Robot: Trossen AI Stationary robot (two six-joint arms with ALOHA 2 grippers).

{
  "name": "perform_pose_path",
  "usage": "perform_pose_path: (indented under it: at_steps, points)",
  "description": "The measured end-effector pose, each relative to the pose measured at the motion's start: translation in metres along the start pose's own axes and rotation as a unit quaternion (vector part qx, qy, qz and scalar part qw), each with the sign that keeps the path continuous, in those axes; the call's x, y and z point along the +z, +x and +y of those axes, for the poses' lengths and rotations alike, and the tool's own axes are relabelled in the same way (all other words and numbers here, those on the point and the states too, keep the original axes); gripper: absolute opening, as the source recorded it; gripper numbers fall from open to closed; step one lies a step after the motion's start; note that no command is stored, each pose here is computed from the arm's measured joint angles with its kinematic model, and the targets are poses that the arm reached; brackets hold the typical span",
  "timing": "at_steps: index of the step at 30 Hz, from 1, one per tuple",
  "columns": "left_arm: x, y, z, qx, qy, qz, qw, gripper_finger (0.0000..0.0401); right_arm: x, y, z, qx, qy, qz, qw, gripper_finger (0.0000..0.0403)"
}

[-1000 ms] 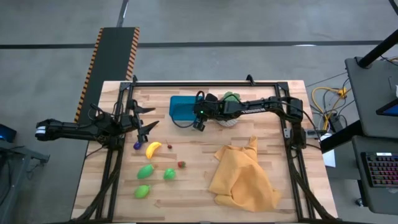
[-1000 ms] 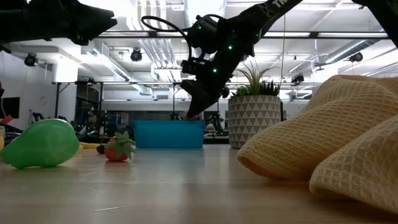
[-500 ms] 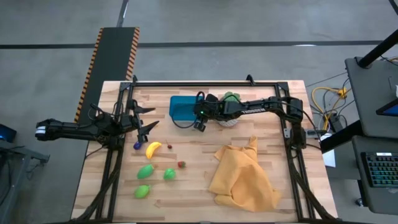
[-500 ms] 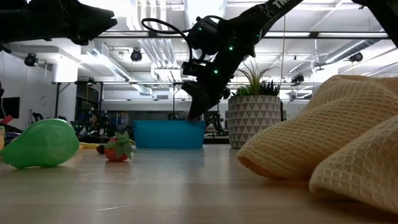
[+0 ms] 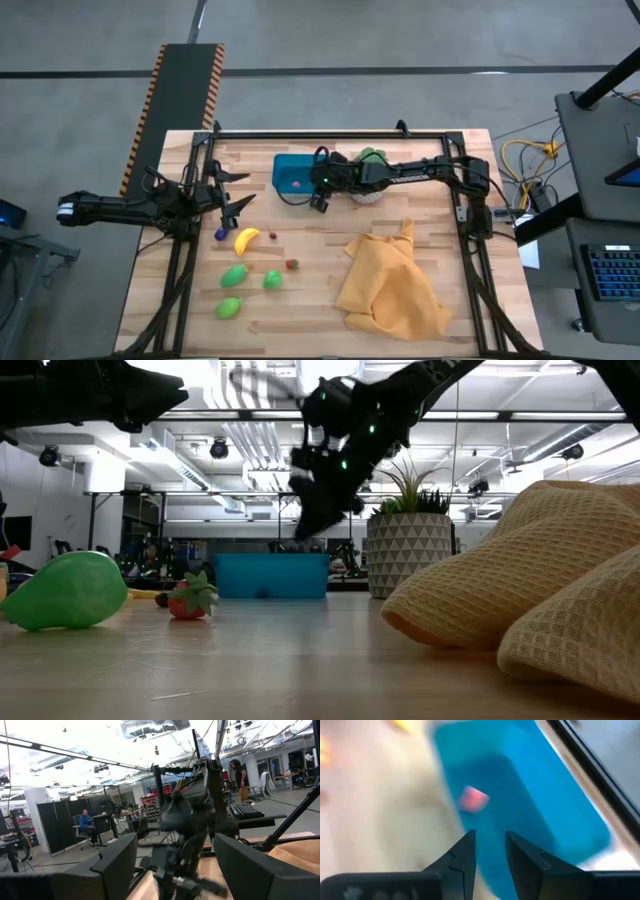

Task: Pick and placing Produce into tupperware
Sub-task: Put the yellow corn into the blue bin

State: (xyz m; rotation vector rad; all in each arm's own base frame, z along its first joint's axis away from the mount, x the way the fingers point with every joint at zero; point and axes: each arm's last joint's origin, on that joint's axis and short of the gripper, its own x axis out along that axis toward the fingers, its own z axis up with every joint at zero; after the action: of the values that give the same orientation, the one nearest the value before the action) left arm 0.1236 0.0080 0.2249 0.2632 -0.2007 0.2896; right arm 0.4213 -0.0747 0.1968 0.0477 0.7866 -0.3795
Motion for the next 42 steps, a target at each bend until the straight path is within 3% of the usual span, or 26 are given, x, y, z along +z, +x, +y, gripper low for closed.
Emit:
perform_pose_path:
  at_steps: [3,6,8,10,12,16,20,23,28,31,38,42]
  points:
    - [0.000,0.000,0.000,0.000,0.000,0.000,1.000,0.0250,0.014,-0.016,0.016,0.117,-0.022,-0.052,0.991,0.0085]
    - [0.000,0.000,0.000,0.000,0.000,-0.001,1.000,0.0250,0.027,-0.036,0.033,0.244,-0.045,-0.105,0.963,0.0079]
    - [0.000,0.000,0.000,0.000,0.000,-0.001,1.000,0.0250,0.034,-0.050,0.042,0.302,-0.059,-0.136,0.942,0.0075]
    - [0.000,0.000,0.000,0.000,0.000,-0.001,1.000,0.0250,0.039,-0.063,0.049,0.324,-0.069,-0.157,0.930,0.0073]
    - [0.000,0.000,0.000,0.000,0.000,-0.001,1.000,0.0250,0.043,-0.076,0.052,0.318,-0.085,-0.178,0.927,0.0072]
    - [0.000,0.000,0.000,0.000,0.000,0.000,1.000,0.0250,0.043,-0.103,0.056,0.257,-0.092,-0.206,0.939,0.0072]
    - [-0.001,0.000,0.000,-0.001,0.000,0.002,1.000,0.0250,0.031,-0.143,0.058,0.245,-0.117,-0.235,0.933,0.0069]
    - [-0.001,0.000,0.000,-0.001,0.000,0.001,1.000,0.0250,0.011,-0.176,0.055,0.249,-0.123,-0.256,0.926,0.0068]
    - [-0.001,0.000,0.000,-0.001,0.000,0.002,1.000,0.0250,-0.039,-0.224,0.043,0.206,-0.120,-0.302,0.923,0.0068]
    - [-0.001,0.000,0.000,-0.001,0.000,0.002,1.000,0.0250,-0.074,-0.244,0.036,0.213,-0.115,-0.335,0.911,0.0068]
    - [0.001,0.000,0.000,0.001,-0.001,-0.002,1.000,0.0250,-0.132,-0.262,0.013,0.221,-0.110,-0.455,0.855,0.0068]
    - [0.001,0.000,0.000,0.001,0.003,-0.002,1.000,0.0250,-0.156,-0.258,0.005,0.211,-0.122,-0.476,0.845,0.0068]
